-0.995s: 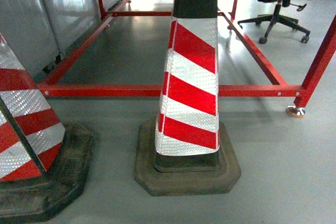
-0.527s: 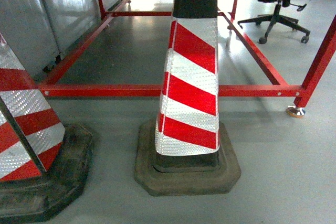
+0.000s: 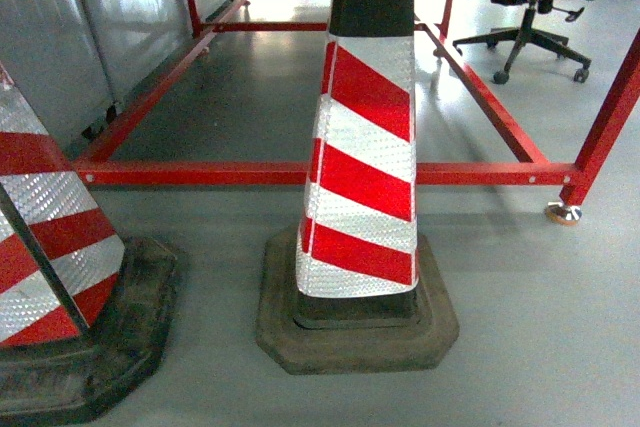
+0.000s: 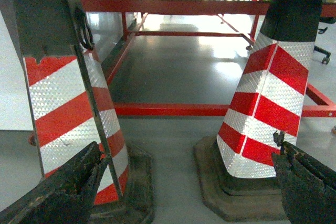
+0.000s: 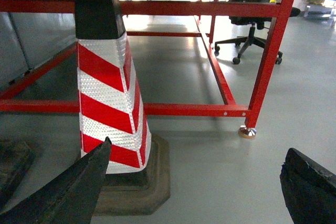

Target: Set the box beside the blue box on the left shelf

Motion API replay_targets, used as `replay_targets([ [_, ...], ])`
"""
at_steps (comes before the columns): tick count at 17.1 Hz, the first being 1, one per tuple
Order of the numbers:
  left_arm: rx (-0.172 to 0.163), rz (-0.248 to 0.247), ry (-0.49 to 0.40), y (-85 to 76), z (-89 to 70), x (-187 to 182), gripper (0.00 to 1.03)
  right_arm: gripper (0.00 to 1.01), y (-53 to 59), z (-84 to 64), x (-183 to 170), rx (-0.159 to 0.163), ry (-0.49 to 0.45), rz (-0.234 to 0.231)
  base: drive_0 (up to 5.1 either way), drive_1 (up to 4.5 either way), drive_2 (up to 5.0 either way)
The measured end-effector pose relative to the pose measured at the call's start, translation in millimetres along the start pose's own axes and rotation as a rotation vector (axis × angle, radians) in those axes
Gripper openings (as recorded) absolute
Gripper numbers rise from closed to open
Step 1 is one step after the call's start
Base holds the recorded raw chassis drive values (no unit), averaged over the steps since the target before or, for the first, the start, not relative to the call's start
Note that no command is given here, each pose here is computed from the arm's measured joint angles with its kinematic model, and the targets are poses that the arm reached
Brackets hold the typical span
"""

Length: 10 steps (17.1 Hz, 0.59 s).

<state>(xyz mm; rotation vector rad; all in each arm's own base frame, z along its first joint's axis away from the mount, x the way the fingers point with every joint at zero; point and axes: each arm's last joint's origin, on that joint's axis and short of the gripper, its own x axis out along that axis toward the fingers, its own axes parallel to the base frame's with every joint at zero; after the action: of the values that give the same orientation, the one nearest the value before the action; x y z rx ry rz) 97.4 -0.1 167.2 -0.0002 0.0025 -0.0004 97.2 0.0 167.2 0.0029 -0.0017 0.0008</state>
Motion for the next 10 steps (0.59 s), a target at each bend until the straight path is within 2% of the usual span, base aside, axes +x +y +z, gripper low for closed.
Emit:
replay_targets([
  [10, 0.001, 0.0, -0.001, 0.0, 0.0, 0.0, 0.98, 0.98, 0.0, 0.2, 0.0, -0.001, -0.002, -0.001, 0.0, 0.0, 0.0],
])
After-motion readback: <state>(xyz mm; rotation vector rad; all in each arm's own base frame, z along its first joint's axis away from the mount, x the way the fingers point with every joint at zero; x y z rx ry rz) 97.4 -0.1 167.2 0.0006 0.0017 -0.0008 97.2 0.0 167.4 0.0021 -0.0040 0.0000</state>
